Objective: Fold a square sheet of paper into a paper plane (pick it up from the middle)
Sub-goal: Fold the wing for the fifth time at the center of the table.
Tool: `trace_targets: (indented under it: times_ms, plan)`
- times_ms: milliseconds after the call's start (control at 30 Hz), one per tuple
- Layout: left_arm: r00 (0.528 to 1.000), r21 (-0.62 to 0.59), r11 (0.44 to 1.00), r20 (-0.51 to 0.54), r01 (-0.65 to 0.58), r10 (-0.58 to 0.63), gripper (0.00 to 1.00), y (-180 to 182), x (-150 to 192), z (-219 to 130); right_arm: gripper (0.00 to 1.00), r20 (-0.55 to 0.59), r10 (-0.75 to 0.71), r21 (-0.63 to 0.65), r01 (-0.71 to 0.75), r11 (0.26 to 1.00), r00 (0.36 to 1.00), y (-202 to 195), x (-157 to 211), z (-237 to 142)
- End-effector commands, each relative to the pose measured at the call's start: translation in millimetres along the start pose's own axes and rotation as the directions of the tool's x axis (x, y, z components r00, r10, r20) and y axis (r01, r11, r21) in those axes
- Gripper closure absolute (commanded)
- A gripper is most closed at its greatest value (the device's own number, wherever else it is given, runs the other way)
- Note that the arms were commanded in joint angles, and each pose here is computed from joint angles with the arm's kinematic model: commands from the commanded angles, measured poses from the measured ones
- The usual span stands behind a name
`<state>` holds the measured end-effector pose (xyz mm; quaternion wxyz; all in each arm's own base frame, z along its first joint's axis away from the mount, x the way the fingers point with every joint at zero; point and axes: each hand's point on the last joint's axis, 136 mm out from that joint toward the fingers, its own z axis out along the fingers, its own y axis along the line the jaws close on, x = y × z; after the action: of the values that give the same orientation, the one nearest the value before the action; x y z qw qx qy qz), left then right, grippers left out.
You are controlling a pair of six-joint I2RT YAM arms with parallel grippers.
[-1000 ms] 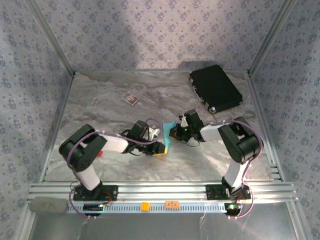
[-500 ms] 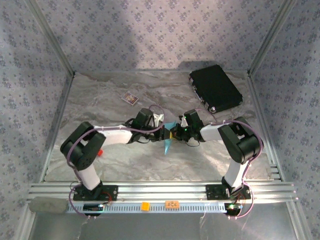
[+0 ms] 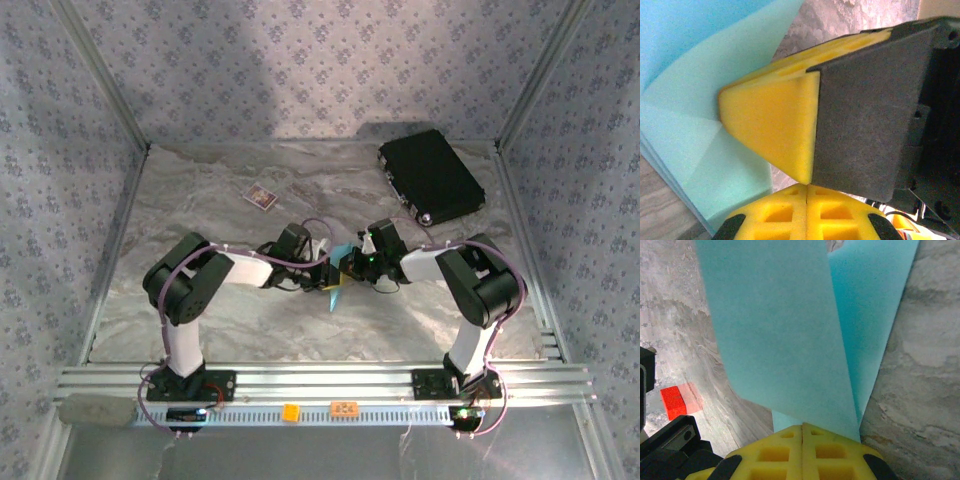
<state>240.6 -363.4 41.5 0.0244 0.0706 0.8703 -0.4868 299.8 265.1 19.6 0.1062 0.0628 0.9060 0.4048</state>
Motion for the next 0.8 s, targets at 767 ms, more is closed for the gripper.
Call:
trace_targets:
  times_ms: [767]
  plan:
    - [0.975,-0.142,0.989,-0.22,-0.04,0.008,0.99,39,83,-1,0.92,-0.041,0.068,0.202,-0.059,0.978,0.997,-55,26,7]
